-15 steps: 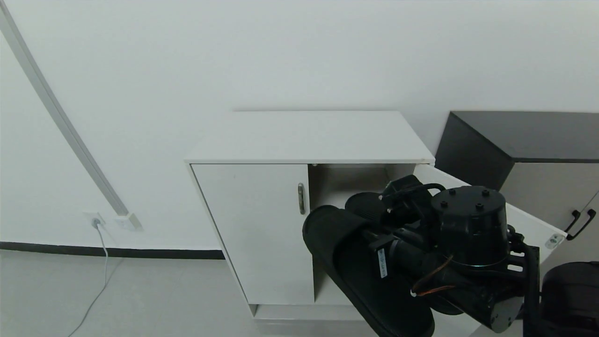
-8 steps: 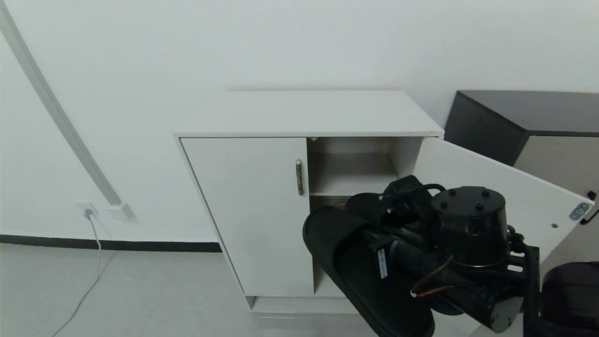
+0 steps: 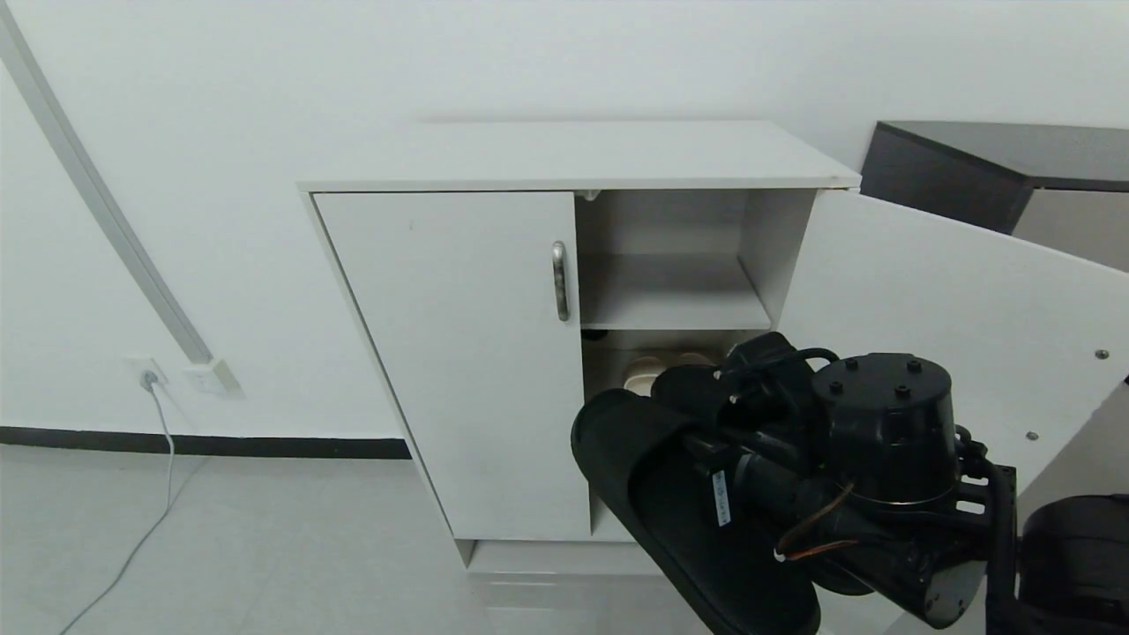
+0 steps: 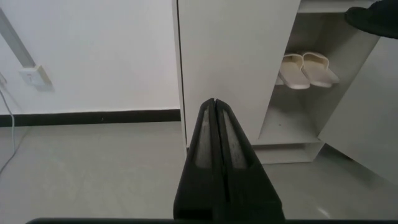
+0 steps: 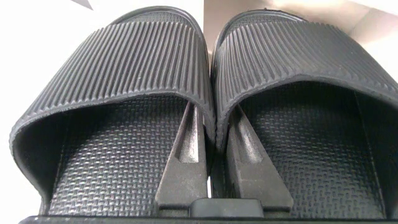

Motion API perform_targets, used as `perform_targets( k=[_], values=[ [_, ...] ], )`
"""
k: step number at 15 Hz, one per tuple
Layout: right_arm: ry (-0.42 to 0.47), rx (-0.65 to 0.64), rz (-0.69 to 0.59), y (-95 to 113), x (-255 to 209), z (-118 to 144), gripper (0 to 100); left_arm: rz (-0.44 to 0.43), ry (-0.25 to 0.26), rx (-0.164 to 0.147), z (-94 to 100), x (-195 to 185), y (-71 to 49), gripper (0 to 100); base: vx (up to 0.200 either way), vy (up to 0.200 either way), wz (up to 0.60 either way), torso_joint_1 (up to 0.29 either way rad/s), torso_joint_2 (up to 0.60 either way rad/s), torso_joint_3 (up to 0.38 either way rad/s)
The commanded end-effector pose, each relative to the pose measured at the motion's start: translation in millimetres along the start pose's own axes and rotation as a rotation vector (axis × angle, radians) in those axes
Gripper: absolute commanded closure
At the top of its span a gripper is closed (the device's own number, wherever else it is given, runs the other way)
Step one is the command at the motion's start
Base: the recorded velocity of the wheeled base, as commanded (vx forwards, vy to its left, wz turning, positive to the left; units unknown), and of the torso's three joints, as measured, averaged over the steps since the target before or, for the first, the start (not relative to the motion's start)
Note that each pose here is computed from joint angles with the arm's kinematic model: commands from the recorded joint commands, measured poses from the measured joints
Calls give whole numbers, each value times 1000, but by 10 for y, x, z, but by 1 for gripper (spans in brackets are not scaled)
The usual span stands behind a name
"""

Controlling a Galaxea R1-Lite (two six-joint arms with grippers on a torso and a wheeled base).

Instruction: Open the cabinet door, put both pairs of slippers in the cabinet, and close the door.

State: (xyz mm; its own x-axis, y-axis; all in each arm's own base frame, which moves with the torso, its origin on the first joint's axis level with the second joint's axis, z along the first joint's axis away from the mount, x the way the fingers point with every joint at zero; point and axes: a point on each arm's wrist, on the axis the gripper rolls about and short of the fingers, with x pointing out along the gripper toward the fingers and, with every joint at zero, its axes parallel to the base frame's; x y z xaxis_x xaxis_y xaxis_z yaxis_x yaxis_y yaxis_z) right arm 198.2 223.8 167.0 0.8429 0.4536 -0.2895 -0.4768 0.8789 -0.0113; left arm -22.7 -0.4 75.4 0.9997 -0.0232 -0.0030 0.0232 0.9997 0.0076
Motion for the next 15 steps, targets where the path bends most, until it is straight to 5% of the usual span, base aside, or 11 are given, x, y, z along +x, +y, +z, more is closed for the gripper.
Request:
perform_targets(
  k=[1,8,15],
  values=[
    [3,-1,0,1,4,-8,100,2,2,-2,0,1,0,100,0,0,0,-100,447,354],
    [7,-3,1,0,2,-21,100,2,2,-2,0,1,0,100,0,0,0,-55,423,371],
    [6,-9,1,-3,-7,-21,100,2,2,-2,0,1,0,100,0,0,0,1,54,49]
  ],
)
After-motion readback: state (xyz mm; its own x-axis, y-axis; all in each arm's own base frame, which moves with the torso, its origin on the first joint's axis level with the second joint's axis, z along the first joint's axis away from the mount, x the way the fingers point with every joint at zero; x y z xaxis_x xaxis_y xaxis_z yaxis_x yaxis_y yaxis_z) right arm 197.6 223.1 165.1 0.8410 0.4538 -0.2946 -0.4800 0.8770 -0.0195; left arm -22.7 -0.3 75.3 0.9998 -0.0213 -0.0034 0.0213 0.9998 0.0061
